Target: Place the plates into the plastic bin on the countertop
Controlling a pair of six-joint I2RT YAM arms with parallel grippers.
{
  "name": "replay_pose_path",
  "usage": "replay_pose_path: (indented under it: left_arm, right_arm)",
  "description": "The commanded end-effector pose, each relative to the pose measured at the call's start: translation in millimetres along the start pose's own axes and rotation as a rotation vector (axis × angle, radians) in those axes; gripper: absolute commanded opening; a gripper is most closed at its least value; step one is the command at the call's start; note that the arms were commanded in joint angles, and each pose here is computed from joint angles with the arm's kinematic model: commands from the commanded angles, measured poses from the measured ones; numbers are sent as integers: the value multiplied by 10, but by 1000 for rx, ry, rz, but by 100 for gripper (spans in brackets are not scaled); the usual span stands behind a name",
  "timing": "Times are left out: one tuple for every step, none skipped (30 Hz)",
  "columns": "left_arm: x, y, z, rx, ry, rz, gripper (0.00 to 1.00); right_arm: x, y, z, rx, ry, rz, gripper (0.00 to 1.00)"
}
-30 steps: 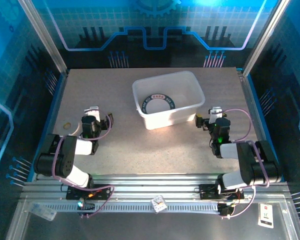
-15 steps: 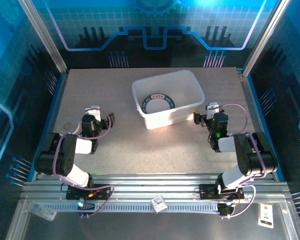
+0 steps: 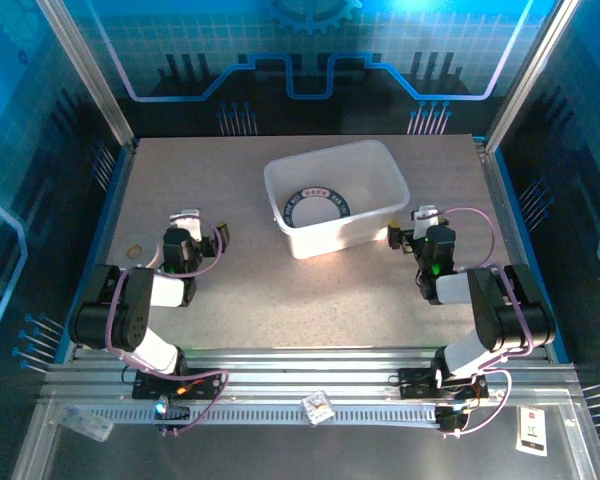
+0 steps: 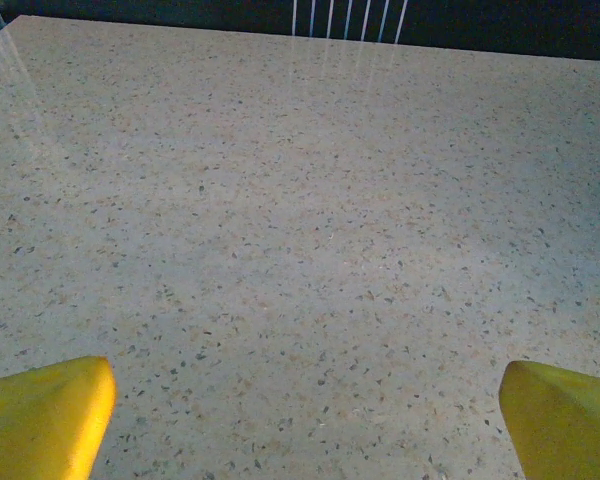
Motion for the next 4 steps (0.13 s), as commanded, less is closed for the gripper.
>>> replay_pose_path:
  left_arm:
    - [-137,-9,27,1,-41,-4,99]
    - [-141,-12,26,3,-41,-5,99]
    - [-141,-14,26,4,-42,-4,99]
    - [-135,-11,26,3,-40,-3,100]
  right_arm:
    - [-87,37,31,-24,-22,-7,100]
    - [-89,39,30,-25,-23,-9,100]
    - [-87,37,28,-24,-23,-9,100]
    - [-89,39,27,-24,-25,-9,100]
Point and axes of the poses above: each hand's point on the last joint's axis, 136 mm out from that joint toward the fingers, its own z axis out along the fingers, its own y axis along the line the jaws close on, x = y × z, the point moved 2 cm from there along -z, back along the fingers, and after that the axes turned 8 degrees about -z, right-handed, at the moved point
